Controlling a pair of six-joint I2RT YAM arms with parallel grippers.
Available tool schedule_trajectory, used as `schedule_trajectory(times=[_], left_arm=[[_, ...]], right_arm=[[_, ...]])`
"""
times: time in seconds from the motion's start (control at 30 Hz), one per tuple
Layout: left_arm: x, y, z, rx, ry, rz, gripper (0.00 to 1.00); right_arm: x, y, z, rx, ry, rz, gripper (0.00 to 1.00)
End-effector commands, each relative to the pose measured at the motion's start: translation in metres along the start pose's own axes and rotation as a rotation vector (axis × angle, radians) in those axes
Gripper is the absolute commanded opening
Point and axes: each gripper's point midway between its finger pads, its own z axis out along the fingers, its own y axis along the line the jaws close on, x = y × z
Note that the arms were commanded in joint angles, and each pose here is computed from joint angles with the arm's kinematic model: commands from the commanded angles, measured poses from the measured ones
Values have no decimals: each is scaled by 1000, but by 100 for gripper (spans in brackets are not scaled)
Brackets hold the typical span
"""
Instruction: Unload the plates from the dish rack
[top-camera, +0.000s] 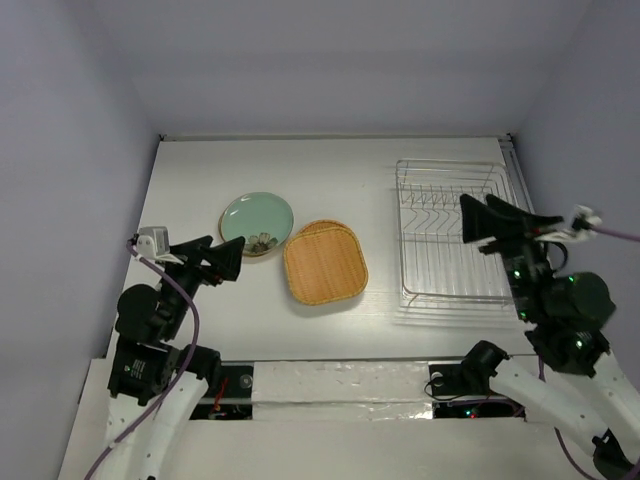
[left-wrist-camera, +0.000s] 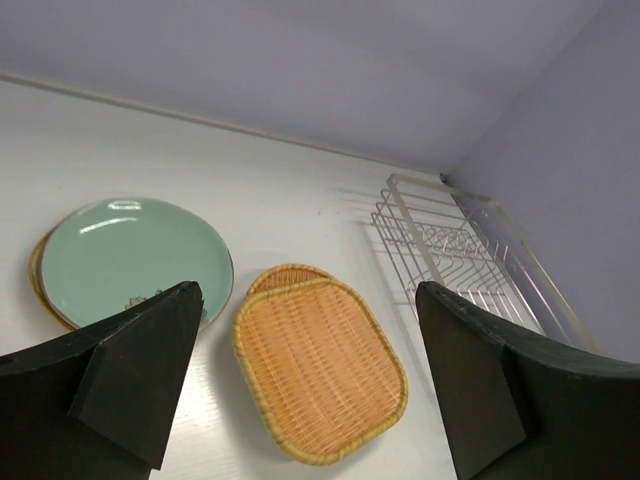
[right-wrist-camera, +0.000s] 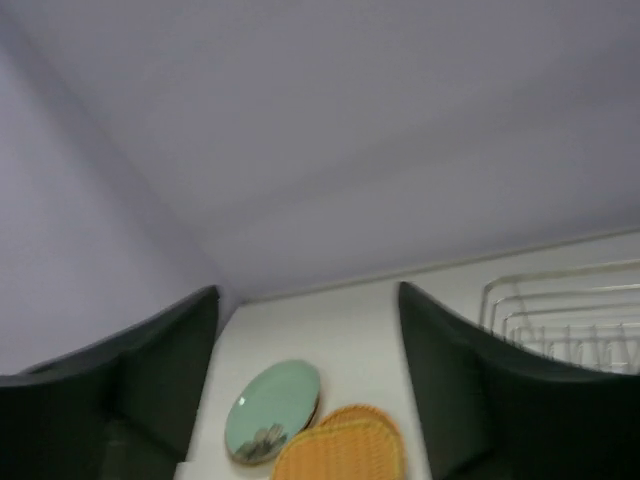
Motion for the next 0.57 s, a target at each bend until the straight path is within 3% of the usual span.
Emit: schedule_trajectory(times=[0.0,0.17,0.53], left_arm=[[-50,-16,-6,16,-134,66,86],[-48,-2,-3,-48,-146,77,88],[-42,3,8,-65,-114,70,91]], right_arm=[[-15,-54,-34,208,-89,13,88],[-20,-70,-56,233,-144,94,90],[-7,-57,-40,195,-86,52,90]])
